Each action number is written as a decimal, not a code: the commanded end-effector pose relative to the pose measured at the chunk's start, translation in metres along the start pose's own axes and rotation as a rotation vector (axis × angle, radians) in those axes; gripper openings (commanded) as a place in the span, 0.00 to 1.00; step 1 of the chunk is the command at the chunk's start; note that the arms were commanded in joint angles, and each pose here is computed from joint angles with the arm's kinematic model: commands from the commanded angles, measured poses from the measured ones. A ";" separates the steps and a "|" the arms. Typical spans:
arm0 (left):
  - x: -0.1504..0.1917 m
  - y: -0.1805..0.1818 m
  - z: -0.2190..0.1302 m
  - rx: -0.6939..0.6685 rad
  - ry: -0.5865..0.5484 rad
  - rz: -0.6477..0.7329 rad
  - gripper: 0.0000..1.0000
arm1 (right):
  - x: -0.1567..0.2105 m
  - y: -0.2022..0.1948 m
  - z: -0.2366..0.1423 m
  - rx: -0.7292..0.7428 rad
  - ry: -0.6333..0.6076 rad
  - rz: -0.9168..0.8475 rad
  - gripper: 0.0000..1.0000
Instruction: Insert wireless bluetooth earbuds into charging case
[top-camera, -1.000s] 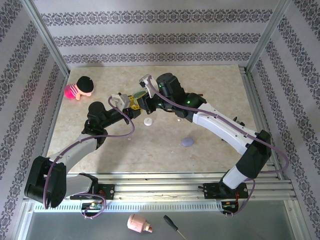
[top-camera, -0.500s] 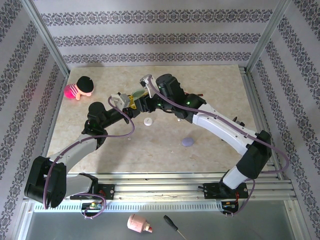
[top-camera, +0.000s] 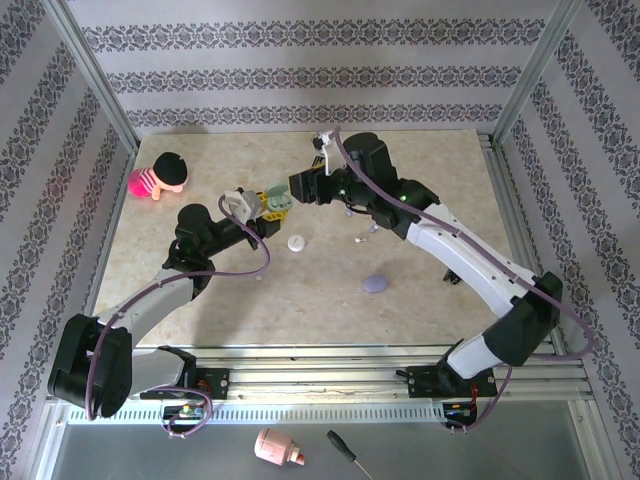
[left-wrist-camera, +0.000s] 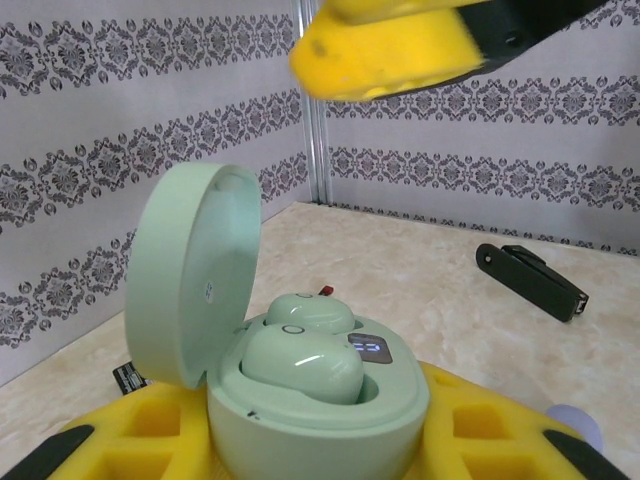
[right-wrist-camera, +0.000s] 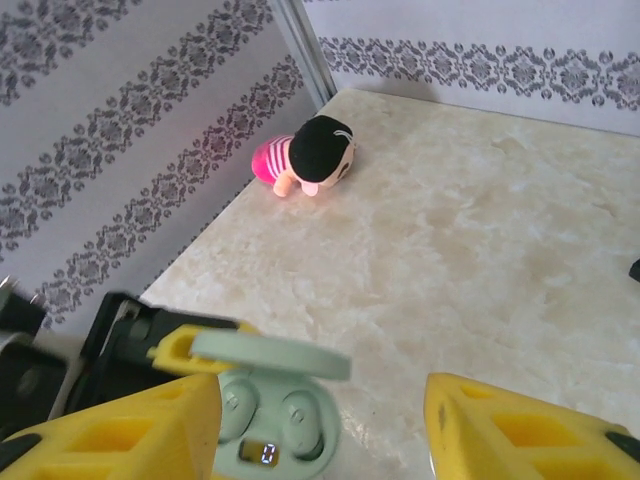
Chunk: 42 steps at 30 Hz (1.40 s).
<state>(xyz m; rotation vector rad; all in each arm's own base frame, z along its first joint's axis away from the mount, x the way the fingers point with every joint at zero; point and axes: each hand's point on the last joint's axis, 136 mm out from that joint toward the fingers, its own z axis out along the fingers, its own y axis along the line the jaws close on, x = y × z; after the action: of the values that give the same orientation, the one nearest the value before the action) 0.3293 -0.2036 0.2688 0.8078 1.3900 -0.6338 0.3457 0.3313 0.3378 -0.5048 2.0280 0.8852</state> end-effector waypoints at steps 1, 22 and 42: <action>-0.012 -0.011 -0.003 0.043 -0.028 0.047 0.23 | -0.004 0.003 0.010 -0.044 0.032 0.105 0.56; -0.019 0.000 -0.002 -0.012 -0.049 -0.011 0.21 | 0.022 -0.001 0.019 -0.100 0.129 0.196 0.58; -0.061 0.012 0.010 -0.005 -0.258 -0.089 0.20 | 0.010 0.009 -0.021 -0.553 0.032 0.687 0.65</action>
<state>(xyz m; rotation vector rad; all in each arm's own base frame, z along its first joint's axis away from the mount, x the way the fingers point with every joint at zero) 0.3443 -0.2043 0.2883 0.6515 1.3455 -0.7494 0.3328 0.3155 0.3050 -0.0285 2.1163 1.7218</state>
